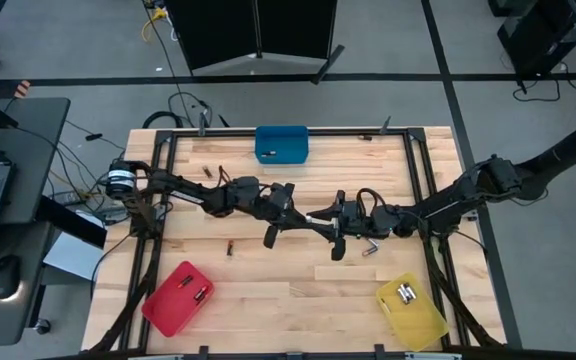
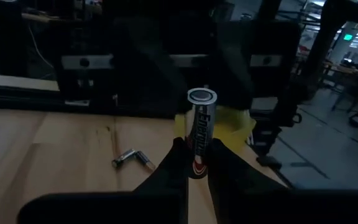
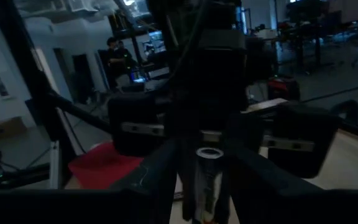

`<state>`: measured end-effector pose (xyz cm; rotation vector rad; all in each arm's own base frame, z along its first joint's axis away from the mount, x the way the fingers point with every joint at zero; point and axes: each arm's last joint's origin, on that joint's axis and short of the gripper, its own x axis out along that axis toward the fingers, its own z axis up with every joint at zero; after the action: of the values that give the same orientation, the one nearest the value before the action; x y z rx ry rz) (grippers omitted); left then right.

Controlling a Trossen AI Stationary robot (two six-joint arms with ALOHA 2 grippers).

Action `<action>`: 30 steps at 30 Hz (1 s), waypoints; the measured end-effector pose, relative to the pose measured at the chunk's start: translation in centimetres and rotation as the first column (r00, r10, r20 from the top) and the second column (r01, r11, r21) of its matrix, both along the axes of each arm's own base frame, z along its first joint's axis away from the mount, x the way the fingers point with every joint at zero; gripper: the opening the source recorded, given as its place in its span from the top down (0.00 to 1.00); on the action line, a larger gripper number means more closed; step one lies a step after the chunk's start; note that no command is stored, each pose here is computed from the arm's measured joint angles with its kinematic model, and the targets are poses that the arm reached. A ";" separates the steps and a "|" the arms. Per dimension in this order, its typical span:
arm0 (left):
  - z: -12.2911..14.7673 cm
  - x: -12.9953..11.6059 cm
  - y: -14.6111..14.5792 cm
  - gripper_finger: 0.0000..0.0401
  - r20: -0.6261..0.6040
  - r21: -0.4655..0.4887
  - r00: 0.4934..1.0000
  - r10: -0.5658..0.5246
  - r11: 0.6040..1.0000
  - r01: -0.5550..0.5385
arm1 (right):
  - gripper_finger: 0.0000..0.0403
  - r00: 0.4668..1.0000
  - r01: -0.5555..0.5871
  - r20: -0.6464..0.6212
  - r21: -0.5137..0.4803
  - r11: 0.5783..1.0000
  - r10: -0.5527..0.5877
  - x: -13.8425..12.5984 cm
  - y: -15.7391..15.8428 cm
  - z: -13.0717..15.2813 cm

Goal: Sort batteries
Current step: Put the silver battery into the yellow bin

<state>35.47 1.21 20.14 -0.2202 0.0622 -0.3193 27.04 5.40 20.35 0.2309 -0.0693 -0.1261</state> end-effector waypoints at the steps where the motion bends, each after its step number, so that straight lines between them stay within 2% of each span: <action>1: 0.0 0.1 0.0 0.90 0.001 0.000 1.000 -0.001 1.000 0.001 | 0.65 1.000 -0.002 -0.004 -0.001 1.000 0.002 0.0 0.0 0.0; 10: 0.2 0.1 0.0 0.90 0.027 0.002 1.000 -0.006 1.000 0.006 | 0.68 1.000 -0.003 -0.011 0.015 1.000 0.003 0.1 0.0 -0.2; 16: 0.3 0.1 0.0 0.90 0.030 0.007 1.000 -0.007 1.000 0.006 | 0.84 1.000 -0.015 -0.008 0.011 1.000 0.015 0.2 -0.1 -0.1; 23: 0.2 0.1 0.1 0.90 0.032 0.038 0.999 0.021 0.999 -0.023 | 0.85 1.000 -0.015 -0.022 -0.047 0.999 0.014 0.1 -0.1 0.0; 30: 0.0 0.2 0.3 0.69 0.024 0.082 0.996 0.088 0.993 -0.089 | 0.85 0.996 -0.007 -0.090 -0.077 0.997 0.000 -0.5 -0.3 2.3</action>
<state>35.66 1.46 20.18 -0.1367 0.0458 -0.2301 26.57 5.10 22.66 0.1482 0.0162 -0.1298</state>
